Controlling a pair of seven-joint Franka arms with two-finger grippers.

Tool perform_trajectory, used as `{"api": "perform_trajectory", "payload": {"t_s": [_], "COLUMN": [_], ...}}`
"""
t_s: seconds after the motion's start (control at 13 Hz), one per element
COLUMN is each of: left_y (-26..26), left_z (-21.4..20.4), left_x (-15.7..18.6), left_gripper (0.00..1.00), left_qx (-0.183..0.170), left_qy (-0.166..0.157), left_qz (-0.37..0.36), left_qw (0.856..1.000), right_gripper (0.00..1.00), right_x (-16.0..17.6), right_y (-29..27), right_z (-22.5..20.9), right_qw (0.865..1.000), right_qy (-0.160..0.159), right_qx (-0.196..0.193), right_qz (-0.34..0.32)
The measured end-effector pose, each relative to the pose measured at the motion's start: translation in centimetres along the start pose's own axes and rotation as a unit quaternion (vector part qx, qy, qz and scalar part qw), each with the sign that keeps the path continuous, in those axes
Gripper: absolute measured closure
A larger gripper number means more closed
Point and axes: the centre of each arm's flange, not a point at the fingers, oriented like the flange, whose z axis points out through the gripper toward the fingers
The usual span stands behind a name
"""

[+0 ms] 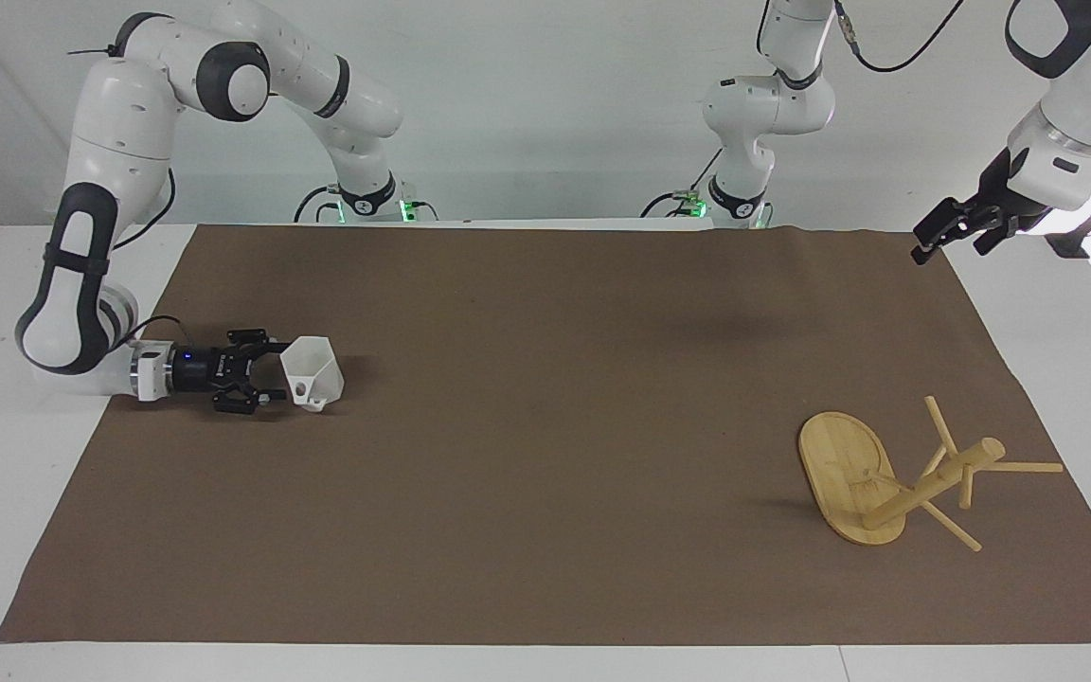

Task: Hang cup on rack
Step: 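Reach the right gripper to the white mug and grasp it, then lift the mug with the right gripper while the left gripper approaches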

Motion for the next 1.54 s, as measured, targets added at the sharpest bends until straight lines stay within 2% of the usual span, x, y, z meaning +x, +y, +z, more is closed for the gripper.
{"api": "perform_trajectory", "payload": {"t_s": [0.38, 1.08, 1.31, 1.38, 1.46, 1.54], "left_y": [0.0, 0.0, 0.0, 0.0, 0.0, 0.0], "left_z": [0.0, 0.0, 0.0, 0.0, 0.0, 0.0], "left_x": [0.0, 0.0, 0.0, 0.0, 0.0, 0.0], "left_gripper": [0.0, 0.0, 0.0, 0.0, 0.0, 0.0], "left_qx": [0.0, 0.0, 0.0, 0.0, 0.0, 0.0], "left_qy": [0.0, 0.0, 0.0, 0.0, 0.0, 0.0], "left_qz": [0.0, 0.0, 0.0, 0.0, 0.0, 0.0], "left_qw": [1.0, 1.0, 1.0, 1.0, 1.0, 1.0], "right_gripper": [0.0, 0.0, 0.0, 0.02, 0.08, 0.21], "right_x": [-0.5, -0.5, -0.1, 0.1, 0.3, 0.4], "right_y": [0.3, 0.2, 0.9, 1.2, 1.5, 1.7], "right_z": [1.0, 3.3, 5.0, 5.8, 6.4, 6.8], "right_qw": [1.0, 1.0, 0.999, 0.999, 0.999, 0.999], "right_qy": [-0.007, 0.005, 0.013, 0.014, 0.014, 0.014], "right_qx": [-0.008, -0.005, 0.0, 0.005, 0.008, 0.012], "right_qz": [0.001, -0.009, -0.03, -0.034, -0.036, -0.037]}}
